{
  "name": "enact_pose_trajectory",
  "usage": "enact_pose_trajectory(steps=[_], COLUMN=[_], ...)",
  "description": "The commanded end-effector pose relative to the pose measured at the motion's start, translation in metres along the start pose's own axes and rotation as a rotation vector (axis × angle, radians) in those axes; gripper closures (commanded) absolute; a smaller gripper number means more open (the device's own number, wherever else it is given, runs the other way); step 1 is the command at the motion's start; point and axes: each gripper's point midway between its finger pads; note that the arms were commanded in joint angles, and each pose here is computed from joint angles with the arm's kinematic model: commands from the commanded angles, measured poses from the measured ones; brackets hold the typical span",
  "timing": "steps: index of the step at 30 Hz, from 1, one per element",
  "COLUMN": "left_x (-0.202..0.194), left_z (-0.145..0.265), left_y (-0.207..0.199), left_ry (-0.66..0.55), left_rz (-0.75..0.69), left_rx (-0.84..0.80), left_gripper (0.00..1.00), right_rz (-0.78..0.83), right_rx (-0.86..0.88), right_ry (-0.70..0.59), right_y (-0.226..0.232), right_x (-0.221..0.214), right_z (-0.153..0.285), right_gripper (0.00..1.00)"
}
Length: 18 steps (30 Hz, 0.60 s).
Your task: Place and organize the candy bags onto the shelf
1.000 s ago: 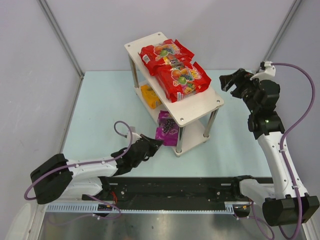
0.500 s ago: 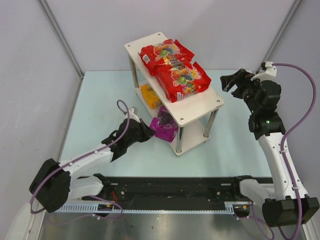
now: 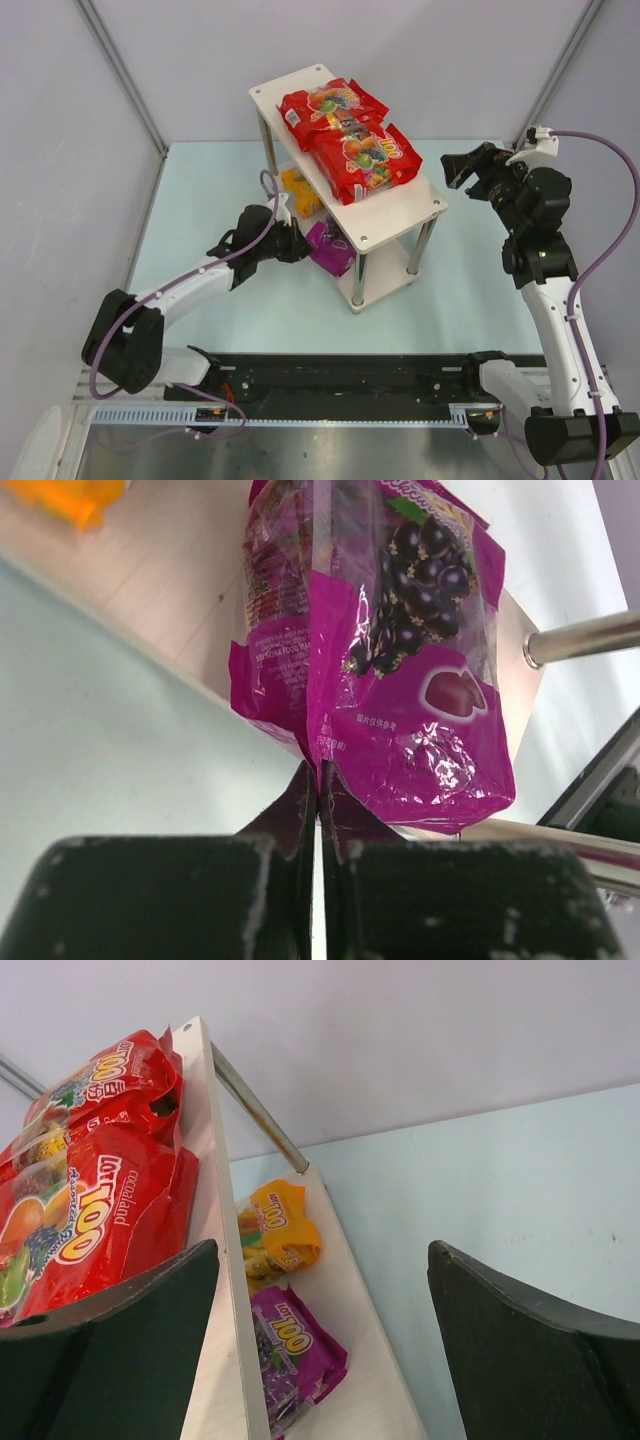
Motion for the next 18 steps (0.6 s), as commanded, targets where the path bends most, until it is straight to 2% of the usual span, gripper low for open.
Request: enact_pose_trajectory(steps=[1,8,18], left_x=[0.036,0.05,0.065], left_z=[0.002,-0.008,-0.013], left_y=[-0.027,-0.018,0.002], left_ry=[-0.044,-0.052,-0.103], left_rz=[-0.168,-0.19,-0.105], left_rx=[-0.163,-0.16,-0.122], left_gripper=[1.0,1.0,1.0], right_rz=[0.021,0.02,0.022], right_rx=[0.014,0.007,0.003], right_ry=[-0.011,-0.013,-0.018], right_y=[0.003,0.002,0.0], right_x=[0.005,0.005,0.006], right_z=[0.004,0.004,0.003], right_gripper=[0.1,0.1,0.1])
Point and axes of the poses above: each gripper's point midway between its finger pads, its own z axis back along the fingers, its own y axis along the line the jaws close on, x = y × z, and after that the axes turned 1 degree about -z, right-handed
